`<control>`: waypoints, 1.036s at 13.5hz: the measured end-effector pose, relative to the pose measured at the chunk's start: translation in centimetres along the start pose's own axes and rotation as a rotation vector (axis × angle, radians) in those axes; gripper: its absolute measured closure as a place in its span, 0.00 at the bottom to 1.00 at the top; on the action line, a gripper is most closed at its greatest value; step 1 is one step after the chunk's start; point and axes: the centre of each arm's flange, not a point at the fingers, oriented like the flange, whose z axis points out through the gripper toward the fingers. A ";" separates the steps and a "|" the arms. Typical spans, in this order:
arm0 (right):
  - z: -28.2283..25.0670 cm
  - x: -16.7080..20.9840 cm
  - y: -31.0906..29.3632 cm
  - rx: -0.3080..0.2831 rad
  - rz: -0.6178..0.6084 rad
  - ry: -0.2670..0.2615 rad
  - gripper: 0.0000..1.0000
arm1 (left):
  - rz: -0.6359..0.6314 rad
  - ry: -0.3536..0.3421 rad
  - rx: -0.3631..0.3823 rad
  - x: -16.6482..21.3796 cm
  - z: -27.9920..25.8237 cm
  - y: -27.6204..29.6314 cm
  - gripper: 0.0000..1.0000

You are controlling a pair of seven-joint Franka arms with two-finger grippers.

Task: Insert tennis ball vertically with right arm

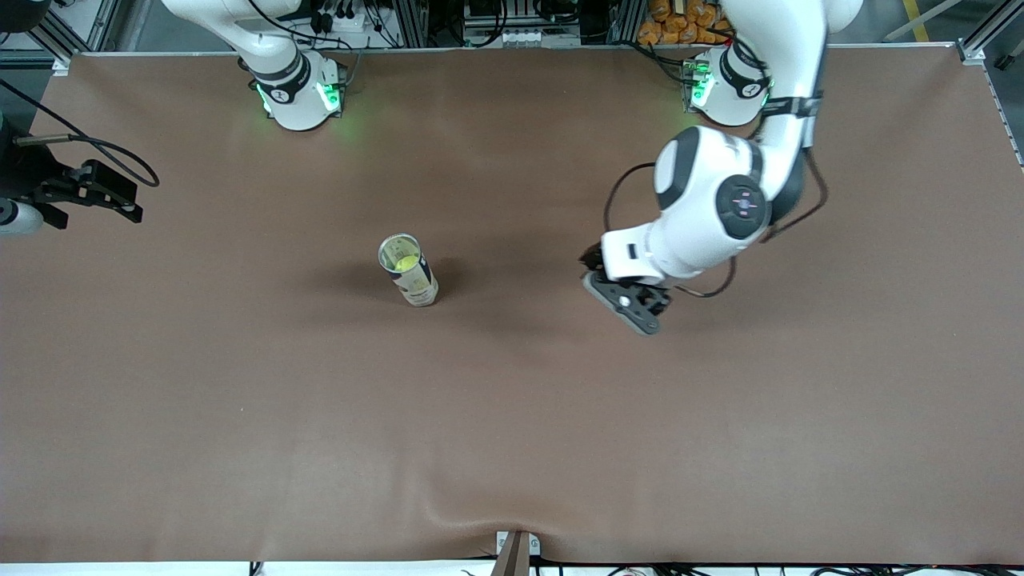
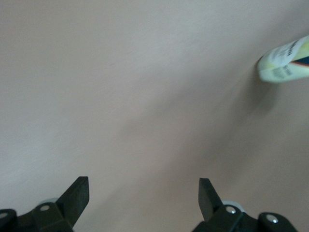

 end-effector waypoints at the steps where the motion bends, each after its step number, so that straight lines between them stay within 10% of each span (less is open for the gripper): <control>1: 0.0 0.0 0.0 0.000 0.000 0.000 0.00 | 0.003 -0.028 0.026 -0.3 -1.1 -1.1 0.00; 14: 0.0 0.0 0.0 0.000 0.000 -0.001 0.00 | -0.082 -0.189 0.203 -4.2 -11.4 -9.5 0.00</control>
